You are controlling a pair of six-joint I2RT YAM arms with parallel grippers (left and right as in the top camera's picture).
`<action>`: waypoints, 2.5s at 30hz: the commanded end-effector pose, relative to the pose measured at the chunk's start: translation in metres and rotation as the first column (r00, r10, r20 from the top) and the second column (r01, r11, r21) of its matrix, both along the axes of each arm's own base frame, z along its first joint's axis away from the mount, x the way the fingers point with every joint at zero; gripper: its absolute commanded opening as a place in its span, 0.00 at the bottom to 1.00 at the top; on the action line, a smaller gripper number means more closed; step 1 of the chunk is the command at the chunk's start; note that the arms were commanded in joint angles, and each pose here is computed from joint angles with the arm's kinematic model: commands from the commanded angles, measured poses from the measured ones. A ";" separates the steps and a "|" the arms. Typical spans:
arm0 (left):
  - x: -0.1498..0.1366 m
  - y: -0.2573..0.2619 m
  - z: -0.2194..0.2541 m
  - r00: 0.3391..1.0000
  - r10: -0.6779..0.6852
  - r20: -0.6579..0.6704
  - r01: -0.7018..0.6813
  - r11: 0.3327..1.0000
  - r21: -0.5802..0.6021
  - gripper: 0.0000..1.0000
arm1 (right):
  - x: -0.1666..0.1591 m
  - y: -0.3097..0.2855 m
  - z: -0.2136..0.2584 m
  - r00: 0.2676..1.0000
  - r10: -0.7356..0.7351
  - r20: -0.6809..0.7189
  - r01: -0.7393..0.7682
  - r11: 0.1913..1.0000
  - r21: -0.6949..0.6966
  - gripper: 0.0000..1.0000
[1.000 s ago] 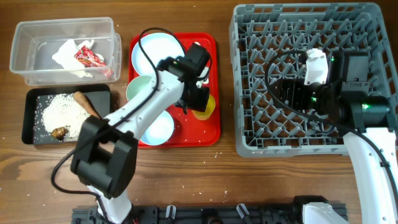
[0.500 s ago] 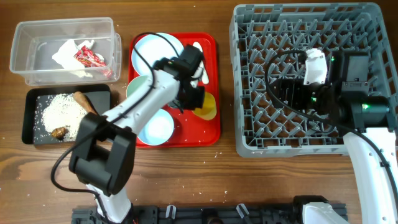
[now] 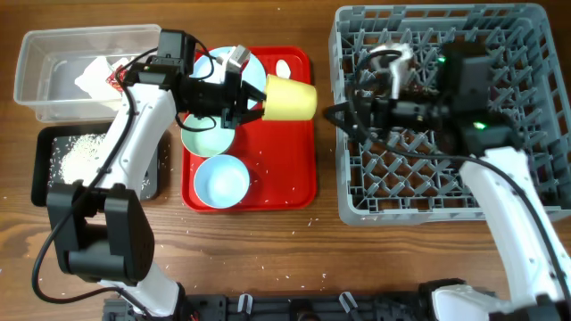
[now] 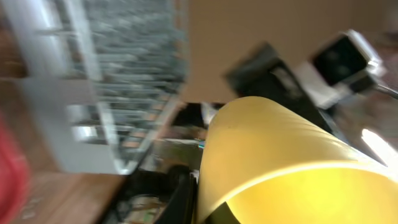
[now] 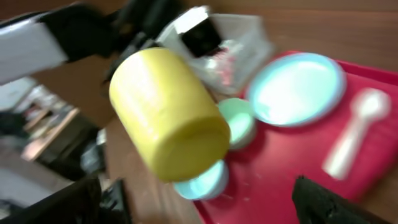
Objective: Sort waste into correct bins and load items into the dishwasher rack
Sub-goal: 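Hand the yellow cup from the left gripper to the right gripper, then place the yellow cup into the dish rack with the right gripper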
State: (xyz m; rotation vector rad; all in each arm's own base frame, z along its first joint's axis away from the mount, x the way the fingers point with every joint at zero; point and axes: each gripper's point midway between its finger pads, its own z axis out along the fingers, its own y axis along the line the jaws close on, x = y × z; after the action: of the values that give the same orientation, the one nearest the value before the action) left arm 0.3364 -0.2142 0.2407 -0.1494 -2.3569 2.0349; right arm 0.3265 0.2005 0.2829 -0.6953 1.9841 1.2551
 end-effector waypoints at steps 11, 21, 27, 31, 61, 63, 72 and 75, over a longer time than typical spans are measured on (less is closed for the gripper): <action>-0.016 -0.009 0.036 0.997 -0.074 0.020 0.076 0.985 -0.156 0.04 | -0.021 0.050 0.018 0.951 0.289 0.109 -0.304 0.940 0.158 0.92; -0.018 -0.012 0.036 0.996 -0.082 0.033 0.086 0.984 -0.153 0.08 | -0.020 0.052 0.022 0.949 0.289 0.127 -0.307 0.938 0.161 0.62; -0.015 -0.012 0.027 0.997 -0.067 0.036 0.070 0.992 -0.104 0.42 | -0.018 0.050 0.022 0.950 0.284 0.129 -0.302 0.939 0.161 0.52; -0.013 -0.012 0.023 0.997 -0.059 0.039 0.062 0.995 -0.080 0.54 | 0.001 0.025 0.021 0.977 0.195 0.081 -0.207 0.964 0.168 0.48; 0.042 0.087 -0.119 0.960 0.141 0.243 -0.280 0.530 0.800 0.69 | -0.070 -0.157 -0.134 0.497 -0.858 -0.129 0.252 0.285 -0.925 0.48; 0.043 0.089 -0.119 0.959 0.142 0.244 -0.282 0.525 0.803 0.69 | -0.069 -0.155 -0.150 0.498 -0.854 -0.152 0.210 0.289 -0.934 0.49; 0.042 0.089 -0.119 0.960 0.141 0.244 -0.281 0.524 0.804 0.71 | -0.070 -0.154 -0.170 0.478 -0.861 -0.177 0.143 0.275 -0.951 0.98; 0.043 0.088 -0.119 0.959 0.142 0.245 -0.283 0.525 0.802 0.70 | -0.058 -0.149 -0.154 0.485 -0.857 -0.175 0.192 0.300 -0.934 0.98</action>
State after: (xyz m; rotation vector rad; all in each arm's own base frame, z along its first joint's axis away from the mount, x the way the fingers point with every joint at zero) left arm 0.3770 -0.1253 0.1122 0.0584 -3.2405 0.7054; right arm 0.2570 0.0466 0.1160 0.2848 3.1191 -0.1403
